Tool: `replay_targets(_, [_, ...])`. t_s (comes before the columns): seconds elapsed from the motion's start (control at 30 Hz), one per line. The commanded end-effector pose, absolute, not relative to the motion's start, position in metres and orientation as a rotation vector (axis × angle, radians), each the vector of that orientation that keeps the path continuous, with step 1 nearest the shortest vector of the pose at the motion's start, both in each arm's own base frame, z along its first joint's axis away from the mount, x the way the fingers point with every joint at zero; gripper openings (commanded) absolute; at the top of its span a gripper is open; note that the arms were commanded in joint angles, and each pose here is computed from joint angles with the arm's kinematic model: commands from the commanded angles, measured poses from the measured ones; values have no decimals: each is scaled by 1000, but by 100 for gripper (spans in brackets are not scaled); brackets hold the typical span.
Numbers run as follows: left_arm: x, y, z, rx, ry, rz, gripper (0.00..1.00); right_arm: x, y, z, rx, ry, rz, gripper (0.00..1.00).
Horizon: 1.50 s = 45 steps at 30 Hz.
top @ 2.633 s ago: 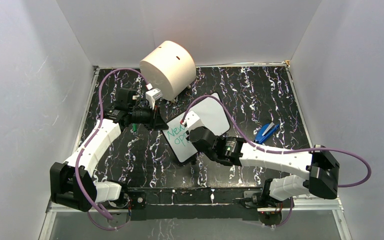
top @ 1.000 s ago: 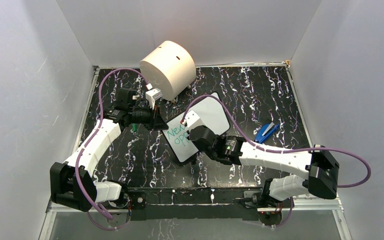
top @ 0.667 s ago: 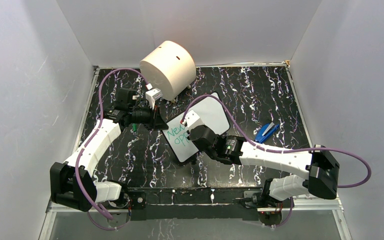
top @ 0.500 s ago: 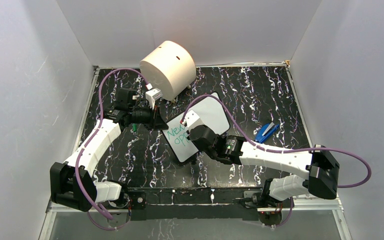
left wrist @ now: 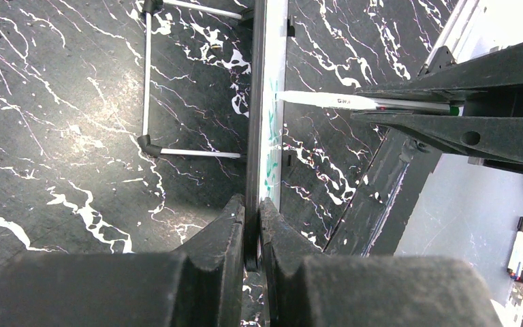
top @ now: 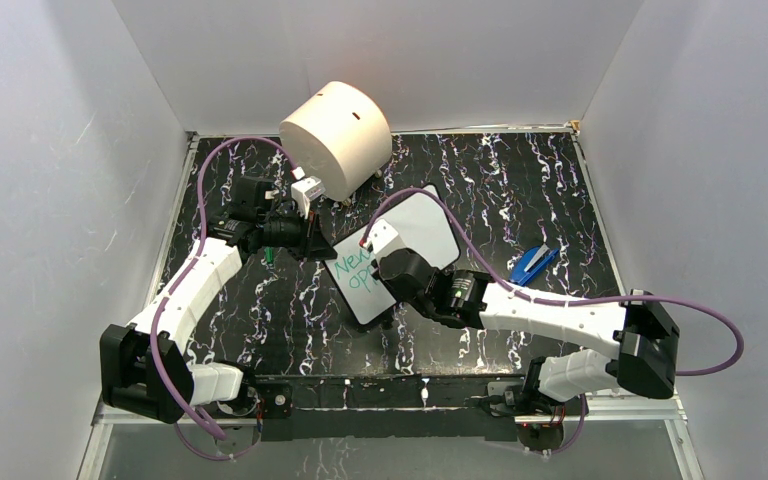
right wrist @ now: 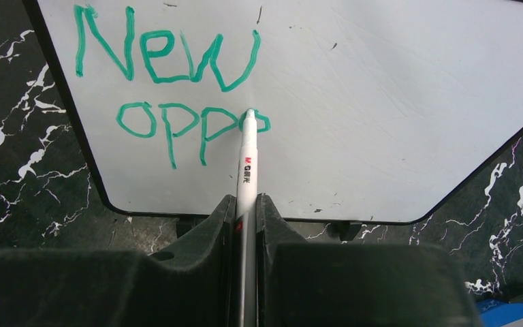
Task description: Write a sentence on the whiteboard
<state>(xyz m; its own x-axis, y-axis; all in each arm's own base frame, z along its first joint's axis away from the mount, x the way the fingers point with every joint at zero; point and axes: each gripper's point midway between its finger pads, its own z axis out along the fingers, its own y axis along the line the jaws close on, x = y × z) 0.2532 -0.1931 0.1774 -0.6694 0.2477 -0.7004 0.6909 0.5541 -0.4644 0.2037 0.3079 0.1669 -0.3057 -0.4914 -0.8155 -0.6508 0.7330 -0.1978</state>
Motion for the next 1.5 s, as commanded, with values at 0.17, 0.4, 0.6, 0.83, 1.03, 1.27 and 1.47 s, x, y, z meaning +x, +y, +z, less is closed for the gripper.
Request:
replay_targets(0.17, [255, -181, 165, 760, 2261, -907, 0, 209, 301, 206, -771, 1895, 252, 0])
replay_targets(0.4, [255, -182, 164, 761, 2264, -913, 0, 211, 299, 200, -775, 1896, 228, 0])
replay_targets(0.6, [255, -182, 162, 759, 2273, -912, 0, 215, 299, 197, -784, 1898, 192, 0])
replay_targets(0.83, [255, -182, 162, 760, 2272, -913, 0, 215, 304, 197, -795, 1892, 203, 0])
replay_targets(1.03, [255, -182, 163, 760, 2271, -916, 0, 219, 304, 195, -786, 1896, 184, 0])
replay_targets(1.27, [255, -182, 163, 763, 2269, -918, 0, 222, 305, 190, -783, 1910, 168, 0])
replay_targets(1.47, [255, -182, 163, 763, 2270, -918, 0, 223, 307, 189, -795, 1910, 173, 0])
